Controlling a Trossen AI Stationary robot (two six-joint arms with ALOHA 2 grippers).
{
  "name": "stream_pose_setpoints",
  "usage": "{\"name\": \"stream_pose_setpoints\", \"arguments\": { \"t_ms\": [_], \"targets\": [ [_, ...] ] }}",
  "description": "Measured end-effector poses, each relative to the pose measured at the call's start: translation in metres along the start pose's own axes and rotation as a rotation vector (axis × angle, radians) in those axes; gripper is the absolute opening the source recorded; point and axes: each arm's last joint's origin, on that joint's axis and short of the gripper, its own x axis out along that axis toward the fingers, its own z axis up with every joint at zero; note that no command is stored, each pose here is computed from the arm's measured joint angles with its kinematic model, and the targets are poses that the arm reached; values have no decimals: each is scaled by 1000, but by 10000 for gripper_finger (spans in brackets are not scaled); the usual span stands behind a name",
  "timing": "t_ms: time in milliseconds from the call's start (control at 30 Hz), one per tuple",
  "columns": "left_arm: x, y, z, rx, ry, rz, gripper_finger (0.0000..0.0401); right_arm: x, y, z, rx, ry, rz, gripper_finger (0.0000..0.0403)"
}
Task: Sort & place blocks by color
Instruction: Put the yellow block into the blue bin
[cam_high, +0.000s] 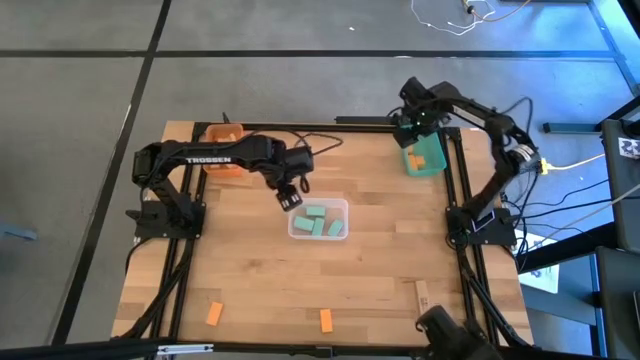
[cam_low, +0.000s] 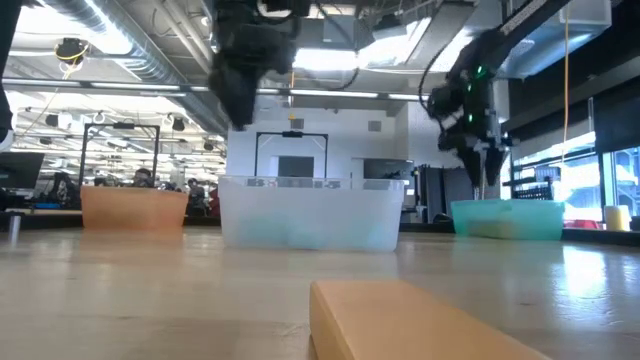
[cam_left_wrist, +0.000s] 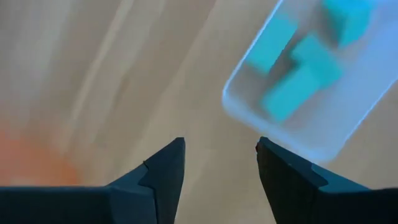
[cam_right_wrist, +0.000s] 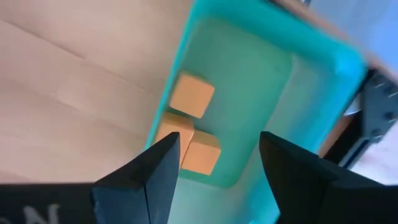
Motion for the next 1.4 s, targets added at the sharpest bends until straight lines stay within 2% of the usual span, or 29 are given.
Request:
{"name": "stream_pose_setpoints", "arguments": {
  "t_ms": [200,333,500,633,900,1033,1267,1400],
  "targets": [
    [-7,-7,-37,-314,343,74,188,-52,9,-23,-107,-192,45,220],
    [-12,-26,-57,-388,464,100,188,-79,15,-36,-171,-326,127,220],
    [-18,-59,-79,-486,510,103,188,-105,21,-48,-235,-480,279,220],
    [-23,-85,-104,-567,509,148,188,-118,24,-53,-276,-568,394,220],
    [-37,-127,-160,-776,531,251,188,-127,28,-53,-343,-640,495,220],
    [-31,-143,-186,-892,509,262,188,-128,30,-54,-467,-664,583,220],
    [-11,-162,-228,-889,515,204,188,-134,38,-59,-722,-720,863,220],
    [7,-165,-248,-917,512,190,188,-135,43,-61,-766,-724,905,220]
  ]
}}
